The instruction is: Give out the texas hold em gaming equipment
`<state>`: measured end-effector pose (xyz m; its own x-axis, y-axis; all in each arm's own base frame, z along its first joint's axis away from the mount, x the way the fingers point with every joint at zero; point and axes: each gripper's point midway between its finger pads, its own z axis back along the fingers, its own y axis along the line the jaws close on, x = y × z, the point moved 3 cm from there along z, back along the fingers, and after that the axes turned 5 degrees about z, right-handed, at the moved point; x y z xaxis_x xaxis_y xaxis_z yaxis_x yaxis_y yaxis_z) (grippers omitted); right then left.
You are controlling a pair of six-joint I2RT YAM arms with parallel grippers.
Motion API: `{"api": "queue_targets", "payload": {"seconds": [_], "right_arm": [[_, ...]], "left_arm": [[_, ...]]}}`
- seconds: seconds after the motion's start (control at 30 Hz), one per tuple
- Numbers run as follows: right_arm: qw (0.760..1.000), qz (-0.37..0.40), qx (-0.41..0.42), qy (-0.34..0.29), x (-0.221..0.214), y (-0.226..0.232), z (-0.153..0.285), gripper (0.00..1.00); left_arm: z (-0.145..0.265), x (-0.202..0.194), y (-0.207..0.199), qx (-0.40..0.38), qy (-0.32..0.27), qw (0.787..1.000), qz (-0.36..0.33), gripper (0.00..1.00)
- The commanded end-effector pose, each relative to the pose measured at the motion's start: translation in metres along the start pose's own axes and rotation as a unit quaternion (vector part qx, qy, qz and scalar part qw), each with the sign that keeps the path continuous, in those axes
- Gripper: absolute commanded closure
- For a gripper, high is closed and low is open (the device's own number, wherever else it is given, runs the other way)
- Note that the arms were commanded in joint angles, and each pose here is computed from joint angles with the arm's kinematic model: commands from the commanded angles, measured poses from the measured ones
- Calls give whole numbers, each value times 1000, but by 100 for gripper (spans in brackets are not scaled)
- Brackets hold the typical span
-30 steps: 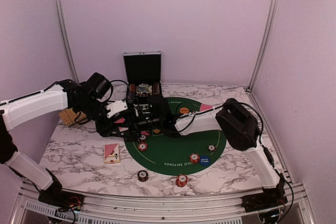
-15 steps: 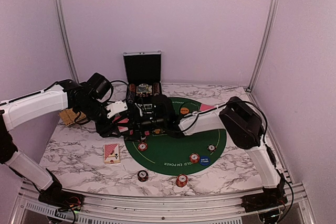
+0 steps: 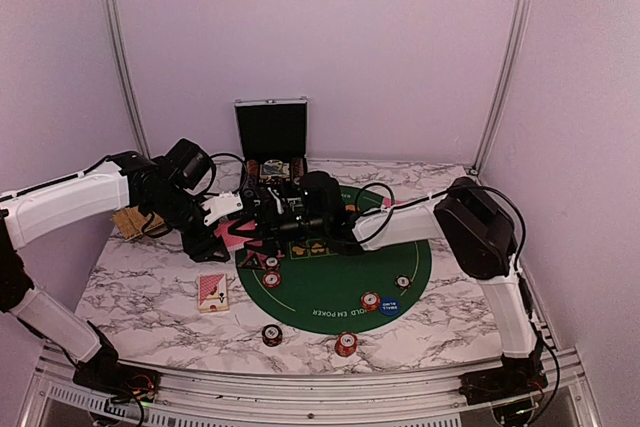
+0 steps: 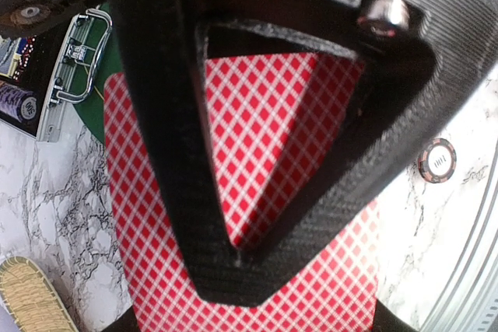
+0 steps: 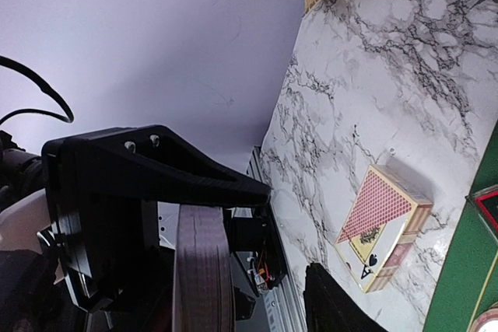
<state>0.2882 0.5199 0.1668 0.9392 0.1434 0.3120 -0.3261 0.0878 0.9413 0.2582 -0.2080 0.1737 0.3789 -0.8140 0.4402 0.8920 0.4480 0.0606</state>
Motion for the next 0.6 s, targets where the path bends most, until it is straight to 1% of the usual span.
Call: {"api": "queue_targets", "payload": {"seconds": [0.0, 0.27, 0.47, 0.57], "right_arm": [[999, 1, -30, -14, 7, -3, 14, 54], [999, 8, -33, -19, 9, 1, 24, 64], [999, 15, -29, -21, 13, 11, 29, 77], [999, 20, -42, -19, 13, 12, 32, 87]], "left_arm": [[7, 7, 1, 3, -19, 1000, -4, 100], [6, 7, 1, 2, -18, 1000, -2, 100], [4, 6, 1, 2, -15, 1000, -2, 100], [4, 6, 1, 3, -14, 1000, -2, 100]]}}
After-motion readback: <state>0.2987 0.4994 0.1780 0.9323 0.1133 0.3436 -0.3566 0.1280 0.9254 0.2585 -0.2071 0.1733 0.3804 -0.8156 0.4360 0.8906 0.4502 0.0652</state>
